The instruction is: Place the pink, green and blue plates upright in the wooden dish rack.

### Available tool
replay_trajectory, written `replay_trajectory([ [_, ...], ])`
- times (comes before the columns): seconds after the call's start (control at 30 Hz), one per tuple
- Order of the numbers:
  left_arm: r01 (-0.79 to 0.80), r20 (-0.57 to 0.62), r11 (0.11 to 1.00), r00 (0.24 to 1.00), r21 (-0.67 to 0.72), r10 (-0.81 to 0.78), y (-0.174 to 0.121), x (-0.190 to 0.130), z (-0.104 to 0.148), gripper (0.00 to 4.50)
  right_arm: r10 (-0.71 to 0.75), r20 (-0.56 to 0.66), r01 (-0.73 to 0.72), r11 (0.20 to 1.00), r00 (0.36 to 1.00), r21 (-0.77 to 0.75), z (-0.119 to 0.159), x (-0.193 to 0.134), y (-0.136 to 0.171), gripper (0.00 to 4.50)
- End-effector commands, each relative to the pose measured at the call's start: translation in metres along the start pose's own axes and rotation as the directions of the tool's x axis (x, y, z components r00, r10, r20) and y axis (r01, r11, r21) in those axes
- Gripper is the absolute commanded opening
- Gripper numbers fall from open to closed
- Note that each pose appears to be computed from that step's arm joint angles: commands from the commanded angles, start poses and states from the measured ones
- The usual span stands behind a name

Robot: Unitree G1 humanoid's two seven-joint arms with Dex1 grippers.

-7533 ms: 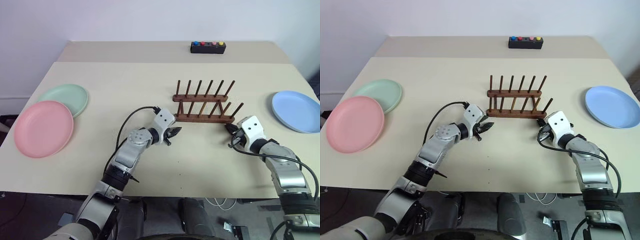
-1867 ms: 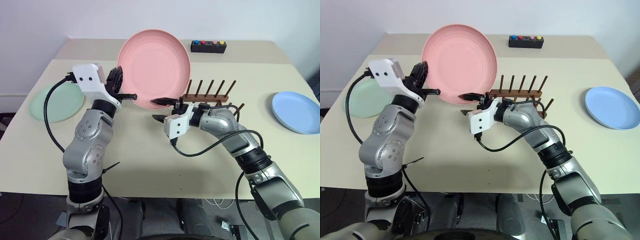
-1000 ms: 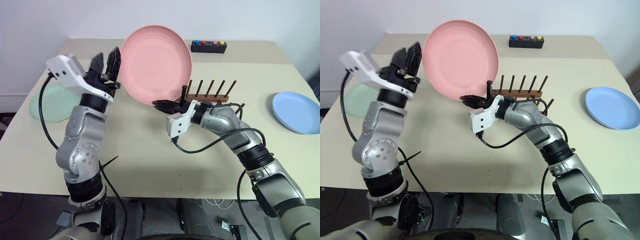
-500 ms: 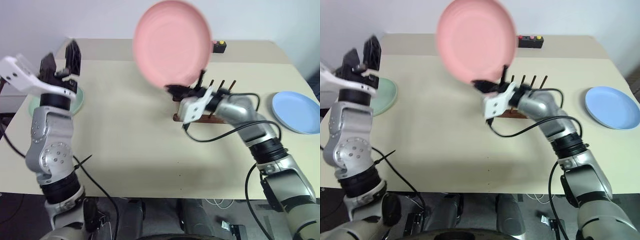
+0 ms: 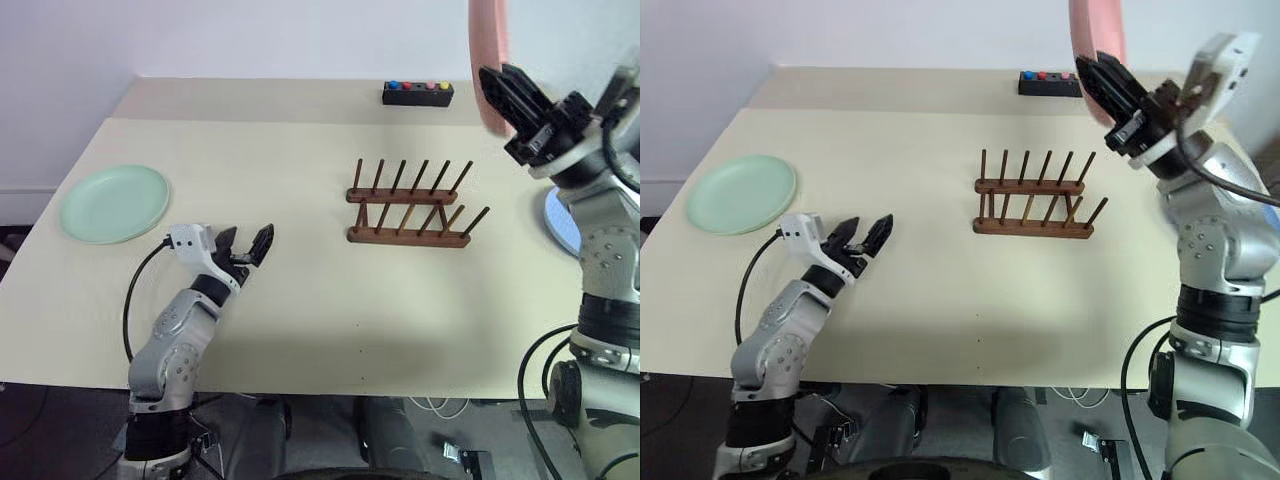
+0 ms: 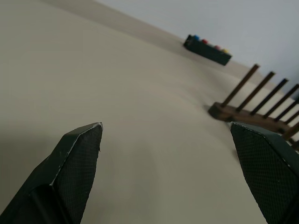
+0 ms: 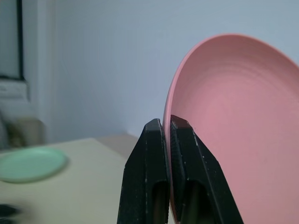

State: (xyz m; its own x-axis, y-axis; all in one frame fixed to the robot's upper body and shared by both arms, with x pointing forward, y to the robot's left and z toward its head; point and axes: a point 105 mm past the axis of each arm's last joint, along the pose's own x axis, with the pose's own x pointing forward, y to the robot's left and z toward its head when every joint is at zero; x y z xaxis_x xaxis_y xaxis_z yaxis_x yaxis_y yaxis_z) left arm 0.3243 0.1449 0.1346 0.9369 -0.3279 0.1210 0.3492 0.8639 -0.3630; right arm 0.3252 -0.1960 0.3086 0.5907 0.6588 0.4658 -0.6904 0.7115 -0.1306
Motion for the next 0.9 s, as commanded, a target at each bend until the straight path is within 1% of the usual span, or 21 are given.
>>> replay_trajectory([
  [0.03,0.050,0.055,0.999,0.997,0.017,-0.051,-0.014,0.004,0.012,4.46,-0.004,0.066,0.000,0.997,0.998,0.071,0.013,-0.006,0.001,0.00],
  [0.2,0.055,0.046,0.998,0.997,0.013,-0.056,-0.017,0.004,0.009,4.46,-0.072,0.055,0.060,0.980,0.996,0.190,-0.001,-0.021,-0.012,0.00],
  [0.3,0.051,0.045,0.999,0.998,0.016,-0.052,-0.016,0.004,0.009,4.46,-0.057,0.029,0.048,0.967,0.998,0.249,-0.009,-0.025,-0.009,0.00],
  [0.43,0.049,0.045,0.999,0.998,0.019,-0.050,-0.015,0.003,0.009,4.46,-0.039,0.044,0.022,0.947,0.998,0.322,-0.009,-0.024,-0.007,0.00],
  [0.53,0.061,0.037,0.997,0.997,0.042,-0.062,-0.015,0.001,0.009,4.46,-0.043,0.032,0.029,0.931,0.999,0.364,-0.014,-0.023,-0.009,0.00],
  [0.7,0.163,-0.021,0.978,0.987,0.130,-0.162,-0.020,-0.008,0.005,4.46,-0.060,0.029,0.042,0.906,0.998,0.420,-0.018,-0.027,-0.011,0.00],
  [0.77,0.239,-0.066,0.957,0.971,0.162,-0.231,-0.026,-0.014,0.002,4.46,-0.079,0.015,0.065,0.902,0.997,0.426,-0.021,-0.031,-0.015,0.00],
  [0.87,0.311,-0.107,0.932,0.949,0.185,-0.295,-0.032,-0.019,-0.001,4.46,-0.093,0.005,0.082,0.897,0.996,0.435,-0.023,-0.033,-0.017,0.00],
  [0.9,0.372,-0.144,0.909,0.926,0.189,-0.349,-0.040,-0.023,-0.004,4.46,-0.090,0.009,0.077,0.890,0.996,0.449,-0.022,-0.035,-0.018,0.00],
])
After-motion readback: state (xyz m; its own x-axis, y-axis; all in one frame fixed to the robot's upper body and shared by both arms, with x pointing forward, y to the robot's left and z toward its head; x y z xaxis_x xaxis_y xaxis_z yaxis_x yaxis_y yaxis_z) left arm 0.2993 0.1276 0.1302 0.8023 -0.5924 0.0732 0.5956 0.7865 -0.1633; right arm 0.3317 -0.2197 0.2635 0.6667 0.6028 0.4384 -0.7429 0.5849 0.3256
